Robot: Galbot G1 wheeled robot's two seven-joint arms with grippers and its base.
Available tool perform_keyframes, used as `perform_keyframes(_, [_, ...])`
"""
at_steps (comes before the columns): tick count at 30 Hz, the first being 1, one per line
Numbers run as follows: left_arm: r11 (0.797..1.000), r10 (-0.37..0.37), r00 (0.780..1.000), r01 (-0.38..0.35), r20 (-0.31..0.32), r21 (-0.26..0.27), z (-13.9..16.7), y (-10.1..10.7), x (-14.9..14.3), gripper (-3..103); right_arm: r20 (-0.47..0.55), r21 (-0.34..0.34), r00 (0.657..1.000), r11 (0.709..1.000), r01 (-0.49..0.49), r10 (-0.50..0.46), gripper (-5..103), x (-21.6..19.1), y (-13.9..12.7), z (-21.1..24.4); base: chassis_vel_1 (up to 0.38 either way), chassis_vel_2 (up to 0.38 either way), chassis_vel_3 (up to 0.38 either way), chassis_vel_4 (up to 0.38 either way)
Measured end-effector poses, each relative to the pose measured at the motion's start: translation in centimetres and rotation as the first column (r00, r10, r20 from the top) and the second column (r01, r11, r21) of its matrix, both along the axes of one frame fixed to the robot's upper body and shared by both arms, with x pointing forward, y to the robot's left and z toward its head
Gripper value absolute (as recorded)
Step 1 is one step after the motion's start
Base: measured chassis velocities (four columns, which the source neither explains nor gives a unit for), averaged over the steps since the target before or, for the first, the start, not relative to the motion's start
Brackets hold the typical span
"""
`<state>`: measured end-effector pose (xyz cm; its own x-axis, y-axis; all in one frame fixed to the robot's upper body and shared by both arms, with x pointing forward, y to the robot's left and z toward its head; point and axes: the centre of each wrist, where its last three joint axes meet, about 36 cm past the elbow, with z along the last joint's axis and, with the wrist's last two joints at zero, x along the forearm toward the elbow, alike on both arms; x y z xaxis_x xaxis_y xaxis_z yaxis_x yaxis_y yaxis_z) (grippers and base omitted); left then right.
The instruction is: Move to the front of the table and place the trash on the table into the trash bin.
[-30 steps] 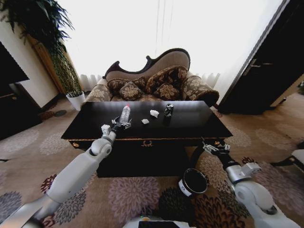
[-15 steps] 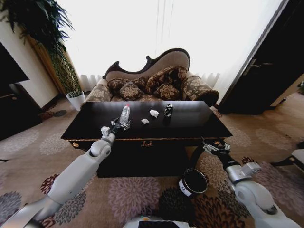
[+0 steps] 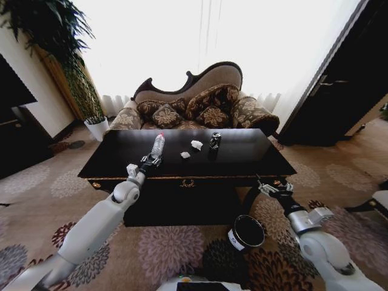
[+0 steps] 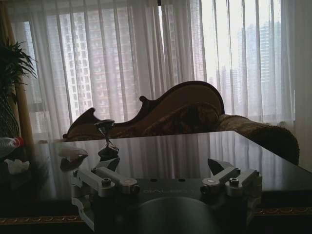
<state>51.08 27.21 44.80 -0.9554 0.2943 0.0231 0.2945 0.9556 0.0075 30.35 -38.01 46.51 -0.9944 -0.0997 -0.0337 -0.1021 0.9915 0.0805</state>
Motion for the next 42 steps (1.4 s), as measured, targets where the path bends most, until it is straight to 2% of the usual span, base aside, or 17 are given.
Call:
perform_keyframes(5, [1.000,-0.018,1.000,0.018,0.025,0.011,1.4,0.8,-1.8,36,0.004,-0.011,1.000,1.000,-0.005,0.005,100,-0.1,0.5,0.1,0.000,0.000,0.000,0.000])
perform_keyframes(9, [0.994,-0.105,0.993,0.103,0.053,0.039,4.4,1.8,-4.9,36,0.014,-0.045,1.000,0.999,-0.003,0.003,100,-0.1,0.5,0.1,0.000,0.000,0.000,0.000])
perform_keyframes(12, [0.984,-0.168,0.984,0.164,0.056,0.065,6.1,2.5,-7.0,36,0.051,-0.119,0.999,0.993,0.008,-0.002,100,0.0,0.1,-0.1,0.000,0.000,0.000,0.000])
perform_keyframes(13, [0.975,-0.214,0.975,0.209,0.065,0.076,7.7,3.0,-8.6,36,0.103,-0.231,0.995,0.973,0.024,0.000,100,0.1,-0.4,-0.5,0.000,0.000,0.000,0.000])
perform_keyframes(14, [0.971,-0.231,0.970,0.225,0.071,0.082,8.8,3.2,-9.5,36,0.132,-0.292,0.991,0.956,0.031,0.008,100,0.2,-0.6,-0.6,0.000,0.000,0.000,0.000])
perform_keyframes(16, [0.968,-0.242,0.967,0.236,0.075,0.086,9.4,3.2,-10.0,36,0.147,-0.327,0.989,0.944,0.034,0.015,100,0.2,-0.6,-0.6,0.000,0.000,0.000,0.000])
perform_keyframes(19, [0.948,-0.316,0.945,0.309,0.086,0.081,12.5,2.2,-13.1,36,0.233,-0.485,0.971,0.872,0.066,0.056,100,0.2,-0.5,-1.0,0.000,0.000,0.000,0.000])
perform_keyframes(20, [0.948,-0.316,0.945,0.309,0.086,0.081,12.5,2.2,-13.1,36,0.233,-0.485,0.971,0.872,0.066,0.056,100,0.2,-0.5,-1.0,0.000,0.000,0.000,0.000])
perform_keyframes(23, [0.924,-0.382,0.922,0.381,0.067,0.028,13.8,0.3,-15.5,36,0.327,-0.593,0.939,0.796,0.118,0.105,100,0.6,-0.6,-1.2,0.000,0.000,0.000,0.000])
perform_keyframes(24, [0.924,-0.382,0.922,0.381,0.067,0.028,13.8,0.3,-15.5,36,0.327,-0.593,0.939,0.796,0.118,0.105,100,0.6,-0.6,-1.2,0.000,0.000,0.000,0.000])
perform_keyframes(26, [0.907,-0.421,0.906,0.421,0.038,-0.011,14.1,-0.9,-16.6,36,0.382,-0.660,0.910,0.737,0.146,0.162,100,0.8,-0.7,-0.9,0.000,0.000,0.000,0.000])
perform_keyframes(27, [0.895,-0.444,0.896,0.444,0.022,-0.038,14.1,-1.6,-17.2,36,0.413,-0.711,0.885,0.683,0.166,0.215,100,1.1,-0.8,-0.7,0.000,0.000,0.000,0.000])
perform_keyframes(28, [0.895,-0.444,0.896,0.444,0.022,-0.038,14.1,-1.6,-17.2,36,0.413,-0.711,0.885,0.683,0.166,0.215,100,1.1,-0.8,-0.7,0.000,0.000,0.000,0.000])
perform_keyframes(30, [0.872,-0.481,0.876,0.479,-0.005,-0.098,13.5,-2.9,-18.1,36,0.444,-0.769,0.846,0.610,0.192,0.294,100,1.4,-0.5,-0.7,0.000,0.000,0.000,0.000])
perform_keyframes(31, [0.872,-0.481,0.876,0.479,-0.005,-0.098,13.5,-2.9,-18.1,36,0.444,-0.769,0.846,0.610,0.192,0.294,100,1.4,-0.5,-0.7,0.000,0.000,0.000,0.000])
perform_keyframes(35, [0.830,-0.549,0.835,0.542,-0.024,-0.133,13.3,-4.5,-19.1,36,0.474,-0.816,0.785,0.534,0.222,0.399,100,1.2,0.7,-0.7,0.000,0.000,0.000,0.000])
perform_keyframes(42, [0.804,-0.583,0.812,0.571,-0.029,-0.164,13.0,-6.3,-19.0,36,0.480,-0.838,0.746,0.493,0.234,0.462,100,1.4,2.1,-1.0,0.000,0.000,0.000,0.000])
